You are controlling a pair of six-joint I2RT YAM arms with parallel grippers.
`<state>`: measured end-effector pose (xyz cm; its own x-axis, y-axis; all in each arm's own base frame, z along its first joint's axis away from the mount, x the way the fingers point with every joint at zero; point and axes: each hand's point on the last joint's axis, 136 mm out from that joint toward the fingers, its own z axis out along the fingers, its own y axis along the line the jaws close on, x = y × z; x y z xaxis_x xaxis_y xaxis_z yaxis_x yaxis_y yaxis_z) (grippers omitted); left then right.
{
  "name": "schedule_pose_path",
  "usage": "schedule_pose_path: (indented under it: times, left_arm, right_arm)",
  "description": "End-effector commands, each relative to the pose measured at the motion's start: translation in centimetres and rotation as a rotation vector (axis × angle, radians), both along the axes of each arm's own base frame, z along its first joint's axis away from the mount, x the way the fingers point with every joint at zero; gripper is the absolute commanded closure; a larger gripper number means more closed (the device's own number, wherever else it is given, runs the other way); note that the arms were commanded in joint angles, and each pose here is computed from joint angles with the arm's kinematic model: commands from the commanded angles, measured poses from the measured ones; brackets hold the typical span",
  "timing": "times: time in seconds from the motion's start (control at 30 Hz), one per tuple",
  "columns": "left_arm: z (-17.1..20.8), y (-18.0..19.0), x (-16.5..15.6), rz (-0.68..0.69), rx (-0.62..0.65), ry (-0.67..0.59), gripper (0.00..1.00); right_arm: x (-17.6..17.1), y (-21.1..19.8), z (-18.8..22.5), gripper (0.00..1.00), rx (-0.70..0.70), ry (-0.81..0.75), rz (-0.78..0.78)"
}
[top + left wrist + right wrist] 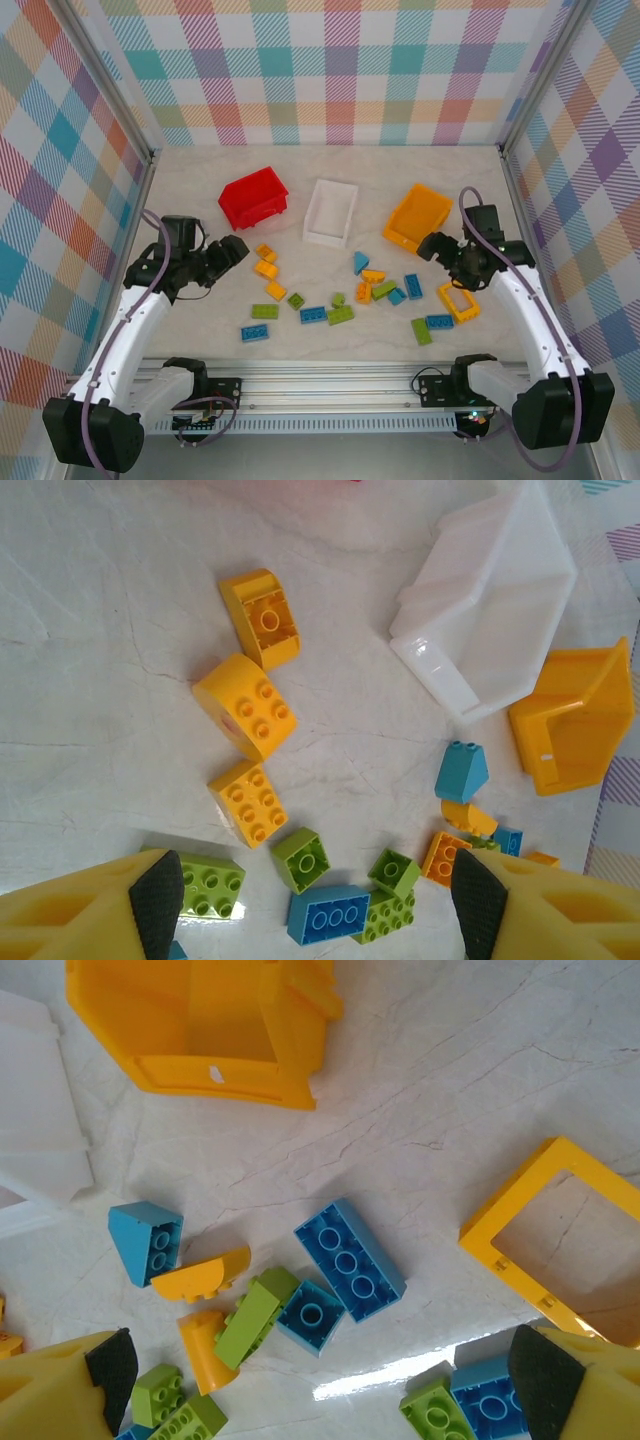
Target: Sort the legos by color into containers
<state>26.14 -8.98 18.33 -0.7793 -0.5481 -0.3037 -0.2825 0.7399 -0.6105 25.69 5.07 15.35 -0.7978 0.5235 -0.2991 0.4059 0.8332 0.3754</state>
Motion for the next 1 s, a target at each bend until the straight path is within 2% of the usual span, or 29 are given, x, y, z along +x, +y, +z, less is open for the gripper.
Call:
schedule_pose_path:
  times: [0.0, 0.17, 0.3, 0.37, 0.43, 0.6, 0.77, 0.9, 0.97]
  left_arm:
    - [1.0, -0.6, 0.2, -0.051, -0.004, -0.063, 0.26]
    - [2.9, 0.6, 0.2, -0.026, 0.061, -0.186, 0.21]
    - [4.5, 3.0, 2.3, 0.018, 0.224, -0.291, 0.15]
    - [4.1, 4.6, 4.0, 0.063, 0.291, -0.267, 0.15]
    - [3.7, 5.5, 6.6, 0.080, 0.288, -0.266, 0.14]
    - [2.7, 4.3, 13.9, -0.047, 0.303, -0.285, 0.15]
    - [-0.8, 3.3, 19.8, -0.181, 0.336, -0.207, 0.22]
    - [-3.8, 2.8, 22.0, -0.229, 0.328, -0.132, 0.30]
    - [-5.1, 2.6, 22.6, -0.237, 0.312, -0.103, 0.37]
  right_arm:
    - [1.1, 0.5, 1.3, 0.04, 0.021, -0.041, 0.013]
    - [1.4, -0.1, 2.1, 0.00, -0.005, -0.122, 0.003]
    - [2.9, -2.3, 3.1, 0.00, -0.108, -0.245, -0.060]
    - [3.9, -3.2, 3.1, 0.00, -0.135, -0.281, -0.091]
    - [5.4, -3.7, 2.8, 0.00, -0.119, -0.294, -0.102]
    - [9.1, -4.3, 1.0, 0.00, -0.092, -0.214, -0.099]
    - [12.8, -4.5, -2.6, 0.10, -0.049, -0.072, -0.072]
    - [15.1, -3.9, -5.0, 0.22, -0.017, -0.025, -0.022]
    - [15.7, -3.8, -6.1, 0.29, -0.014, 0.009, -0.008]
